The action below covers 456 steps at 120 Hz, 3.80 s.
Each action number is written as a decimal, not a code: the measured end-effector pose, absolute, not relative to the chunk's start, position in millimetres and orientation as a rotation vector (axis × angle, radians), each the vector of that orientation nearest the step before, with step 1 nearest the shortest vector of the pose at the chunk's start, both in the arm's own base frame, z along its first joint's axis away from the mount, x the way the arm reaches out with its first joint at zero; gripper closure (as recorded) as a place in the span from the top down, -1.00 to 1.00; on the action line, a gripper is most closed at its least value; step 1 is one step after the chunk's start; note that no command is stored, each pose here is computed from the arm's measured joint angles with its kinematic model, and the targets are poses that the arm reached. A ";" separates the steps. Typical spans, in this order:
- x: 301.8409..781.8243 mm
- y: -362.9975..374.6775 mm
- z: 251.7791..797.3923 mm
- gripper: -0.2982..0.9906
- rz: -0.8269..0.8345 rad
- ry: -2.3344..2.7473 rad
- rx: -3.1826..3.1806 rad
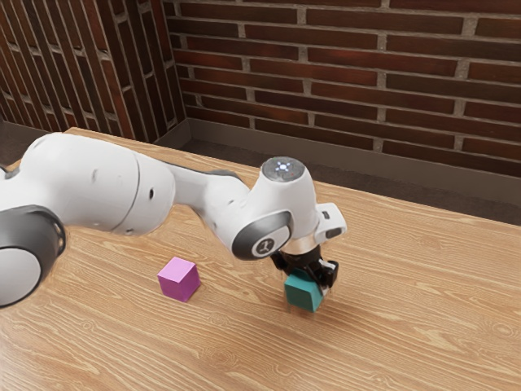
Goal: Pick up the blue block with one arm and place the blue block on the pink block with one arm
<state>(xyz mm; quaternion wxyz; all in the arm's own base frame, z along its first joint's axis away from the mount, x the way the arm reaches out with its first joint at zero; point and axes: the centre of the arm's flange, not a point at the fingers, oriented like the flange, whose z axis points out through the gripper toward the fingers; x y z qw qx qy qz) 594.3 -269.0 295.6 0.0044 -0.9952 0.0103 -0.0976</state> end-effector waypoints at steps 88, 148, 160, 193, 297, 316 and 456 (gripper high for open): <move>562.3 -138.9 360.2 0.04 -0.199 -0.245 -3.081; 566.6 -35.1 383.0 0.04 -0.108 -0.356 -3.023; 561.9 -22.6 386.8 0.05 -0.095 -0.347 -3.024; 528.6 10.3 379.4 0.06 -0.014 -0.307 -3.036; 535.8 -28.1 345.5 0.05 0.047 0.039 -3.051; 538.8 -22.9 349.3 0.05 0.035 0.040 -3.052; 555.3 7.1 341.6 0.05 0.045 0.015 -3.046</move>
